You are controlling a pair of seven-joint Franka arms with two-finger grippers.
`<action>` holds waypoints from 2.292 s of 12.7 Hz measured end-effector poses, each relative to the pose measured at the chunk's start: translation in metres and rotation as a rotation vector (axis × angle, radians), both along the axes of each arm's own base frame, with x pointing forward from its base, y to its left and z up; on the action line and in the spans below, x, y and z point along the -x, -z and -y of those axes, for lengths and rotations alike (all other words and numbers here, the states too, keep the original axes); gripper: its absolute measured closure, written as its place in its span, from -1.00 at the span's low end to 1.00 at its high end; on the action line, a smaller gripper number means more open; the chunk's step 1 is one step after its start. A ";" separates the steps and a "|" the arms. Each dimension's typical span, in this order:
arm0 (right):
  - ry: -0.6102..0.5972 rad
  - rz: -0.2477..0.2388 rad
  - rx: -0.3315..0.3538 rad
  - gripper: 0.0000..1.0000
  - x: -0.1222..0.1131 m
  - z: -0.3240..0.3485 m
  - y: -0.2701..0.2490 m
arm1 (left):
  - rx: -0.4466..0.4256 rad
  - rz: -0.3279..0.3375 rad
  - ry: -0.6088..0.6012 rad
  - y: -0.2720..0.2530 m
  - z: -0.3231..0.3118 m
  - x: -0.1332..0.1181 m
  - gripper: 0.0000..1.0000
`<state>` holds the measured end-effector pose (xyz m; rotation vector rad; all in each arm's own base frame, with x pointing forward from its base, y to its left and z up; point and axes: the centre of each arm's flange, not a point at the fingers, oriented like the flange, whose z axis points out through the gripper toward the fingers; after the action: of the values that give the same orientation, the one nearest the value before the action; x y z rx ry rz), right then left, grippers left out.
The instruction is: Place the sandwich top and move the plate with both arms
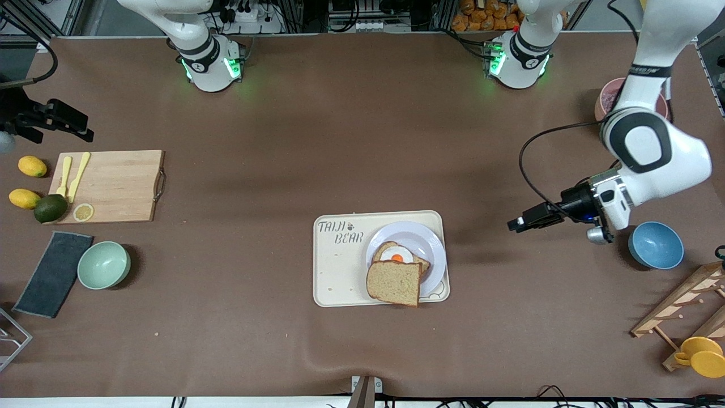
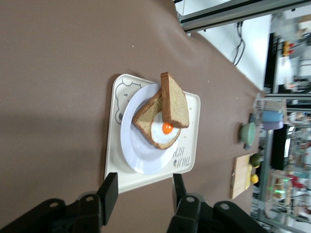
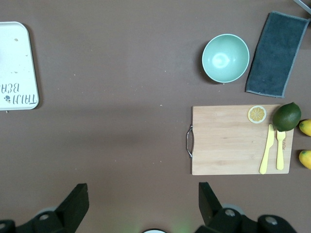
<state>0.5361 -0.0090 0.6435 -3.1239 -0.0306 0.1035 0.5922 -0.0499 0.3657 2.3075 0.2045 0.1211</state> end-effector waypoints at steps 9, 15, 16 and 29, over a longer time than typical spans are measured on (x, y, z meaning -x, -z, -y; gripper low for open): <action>-0.005 0.000 -0.001 -1.00 0.000 0.004 0.000 | -0.647 -0.135 0.140 -0.165 -0.014 0.008 -0.20; -0.005 0.000 -0.001 -1.00 0.000 0.004 0.000 | -0.777 -0.145 0.164 -0.226 -0.023 0.014 -1.00; -0.004 0.000 -0.001 -1.00 0.000 0.004 0.000 | -0.777 -0.138 0.161 -0.233 -0.023 0.015 -1.00; -0.003 0.000 -0.001 -1.00 0.000 0.005 0.000 | -0.779 -0.190 0.178 -0.264 -0.029 0.028 -1.00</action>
<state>0.5360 -0.0140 0.6435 -3.1230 -0.0358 0.1032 0.5640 -0.0212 0.6295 3.1027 0.0435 -0.1371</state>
